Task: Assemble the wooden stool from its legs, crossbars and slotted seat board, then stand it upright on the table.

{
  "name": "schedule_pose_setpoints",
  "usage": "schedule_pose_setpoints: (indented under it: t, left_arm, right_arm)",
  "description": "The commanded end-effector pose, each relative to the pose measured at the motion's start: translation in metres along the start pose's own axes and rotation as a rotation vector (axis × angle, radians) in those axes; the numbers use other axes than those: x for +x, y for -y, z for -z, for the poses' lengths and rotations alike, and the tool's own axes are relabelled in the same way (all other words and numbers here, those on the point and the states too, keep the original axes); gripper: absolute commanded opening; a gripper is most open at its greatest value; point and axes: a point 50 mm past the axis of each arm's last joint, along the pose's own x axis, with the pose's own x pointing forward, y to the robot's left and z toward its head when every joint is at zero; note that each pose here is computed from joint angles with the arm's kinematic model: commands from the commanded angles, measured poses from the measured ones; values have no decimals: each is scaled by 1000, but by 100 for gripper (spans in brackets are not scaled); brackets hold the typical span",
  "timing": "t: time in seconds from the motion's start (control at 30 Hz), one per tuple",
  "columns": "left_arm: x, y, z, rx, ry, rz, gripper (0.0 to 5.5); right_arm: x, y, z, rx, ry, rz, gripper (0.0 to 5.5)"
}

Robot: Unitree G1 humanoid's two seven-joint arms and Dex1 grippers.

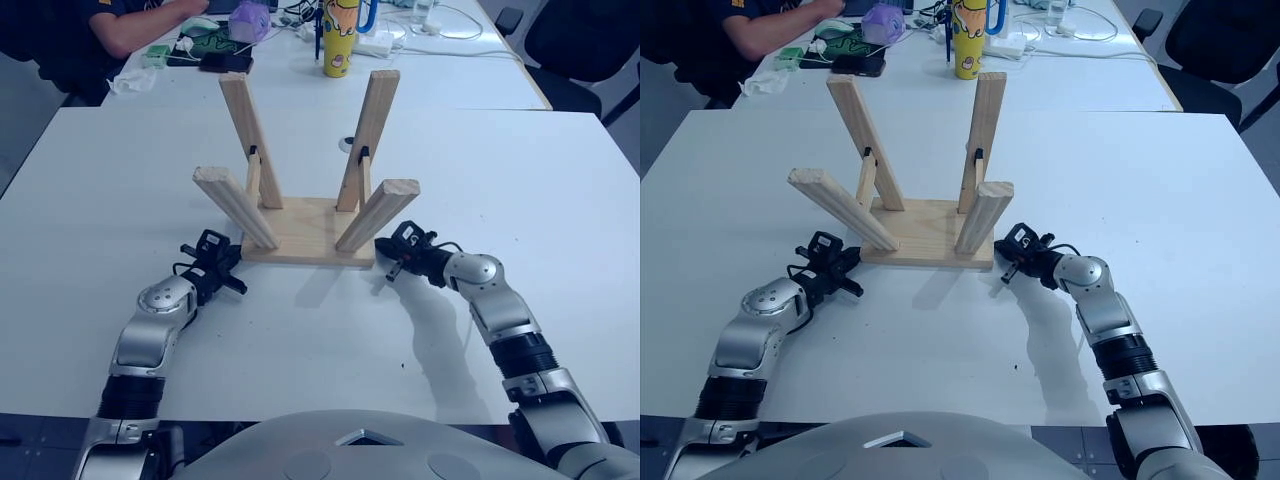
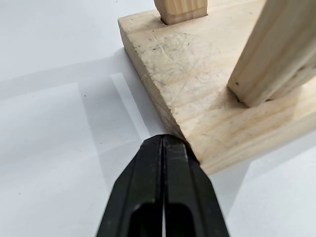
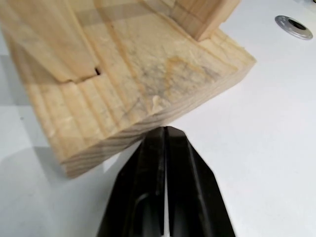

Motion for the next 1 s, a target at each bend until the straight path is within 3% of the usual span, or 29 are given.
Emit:
schedule_pose_setpoints:
  t: [0.03,0.67,1.0]
  left_arm:
    - [0,-1,21,-26,-100,-22,0]
    - [0,17,12,-33,-67,66,0]
    - [-4,25,-33,2,65,106,0]
  right_arm:
    - [-9,-7,20,44,-94,-36,2]
    - [-8,-28,5,65,-27,-158,2]
    - [-17,-22,-60,46,239,-172,2]
